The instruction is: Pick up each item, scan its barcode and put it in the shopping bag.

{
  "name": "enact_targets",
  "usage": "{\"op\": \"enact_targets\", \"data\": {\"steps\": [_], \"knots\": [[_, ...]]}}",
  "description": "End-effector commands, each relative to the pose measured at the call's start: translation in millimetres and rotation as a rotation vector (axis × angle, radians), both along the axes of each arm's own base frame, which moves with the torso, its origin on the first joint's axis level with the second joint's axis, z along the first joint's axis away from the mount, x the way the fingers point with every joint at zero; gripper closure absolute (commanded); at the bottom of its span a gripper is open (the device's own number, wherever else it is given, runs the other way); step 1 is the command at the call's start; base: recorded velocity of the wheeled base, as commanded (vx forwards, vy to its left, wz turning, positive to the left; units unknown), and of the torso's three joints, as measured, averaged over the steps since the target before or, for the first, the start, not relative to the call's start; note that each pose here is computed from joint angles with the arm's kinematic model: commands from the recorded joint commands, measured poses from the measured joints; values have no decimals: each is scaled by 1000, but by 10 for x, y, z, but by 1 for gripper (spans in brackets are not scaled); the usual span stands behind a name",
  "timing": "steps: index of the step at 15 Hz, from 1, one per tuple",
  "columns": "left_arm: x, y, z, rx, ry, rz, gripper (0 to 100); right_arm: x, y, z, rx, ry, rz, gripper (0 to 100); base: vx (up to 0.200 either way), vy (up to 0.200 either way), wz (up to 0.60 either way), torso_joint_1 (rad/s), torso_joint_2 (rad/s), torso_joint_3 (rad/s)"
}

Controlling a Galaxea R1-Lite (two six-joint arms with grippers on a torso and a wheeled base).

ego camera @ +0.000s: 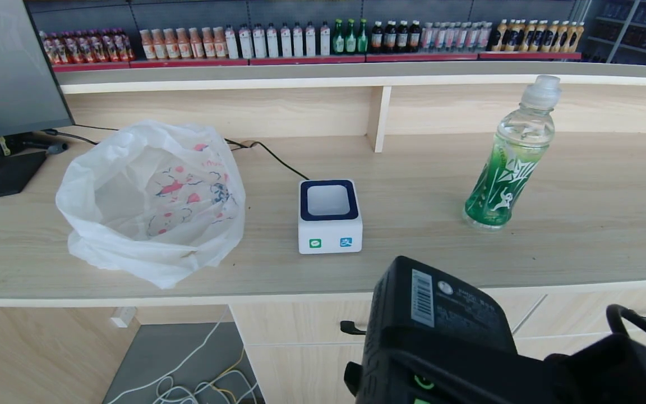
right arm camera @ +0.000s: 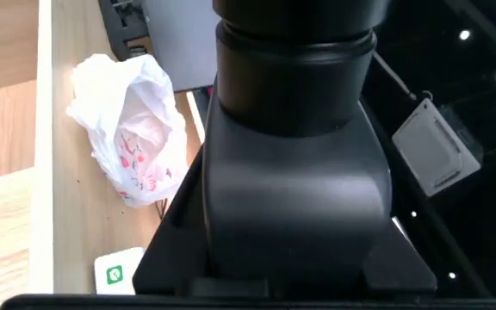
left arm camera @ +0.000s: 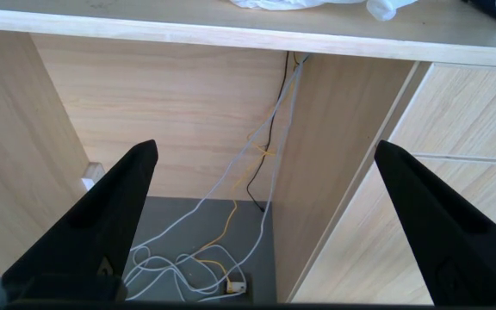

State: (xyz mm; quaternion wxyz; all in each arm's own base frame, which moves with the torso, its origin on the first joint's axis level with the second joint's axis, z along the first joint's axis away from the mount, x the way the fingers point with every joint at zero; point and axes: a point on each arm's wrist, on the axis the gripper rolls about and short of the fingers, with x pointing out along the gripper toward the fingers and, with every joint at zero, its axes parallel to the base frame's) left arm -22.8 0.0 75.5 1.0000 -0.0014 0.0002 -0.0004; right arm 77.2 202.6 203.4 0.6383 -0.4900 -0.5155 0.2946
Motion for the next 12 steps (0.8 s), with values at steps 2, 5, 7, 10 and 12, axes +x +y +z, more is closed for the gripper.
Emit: {"op": "enact_targets", "data": {"steps": [2, 5, 7, 10, 12], "knots": [[0, 0, 0, 0, 0, 1, 0, 17, -8, -91, 80, 358, 128, 100, 0, 0, 0, 0, 0, 0], [0, 0, 0, 0, 0, -1, 0, 13, -20, -146, 185, 730, 261, 100, 0, 0, 0, 0, 0, 0], [0, 0, 0, 0, 0, -1, 0, 20, -16, -115, 261, 872, 302, 100, 0, 0, 0, 0, 0, 0], [0, 0, 0, 0, 0, 1, 0, 12, -66, -76, 334, 929, 281, 100, 0, 0, 0, 0, 0, 0], [0, 0, 0, 0, 0, 1, 0, 46, 0, -32, 360, 940, 293, 100, 0, 0, 0, 0, 0, 0]]}}
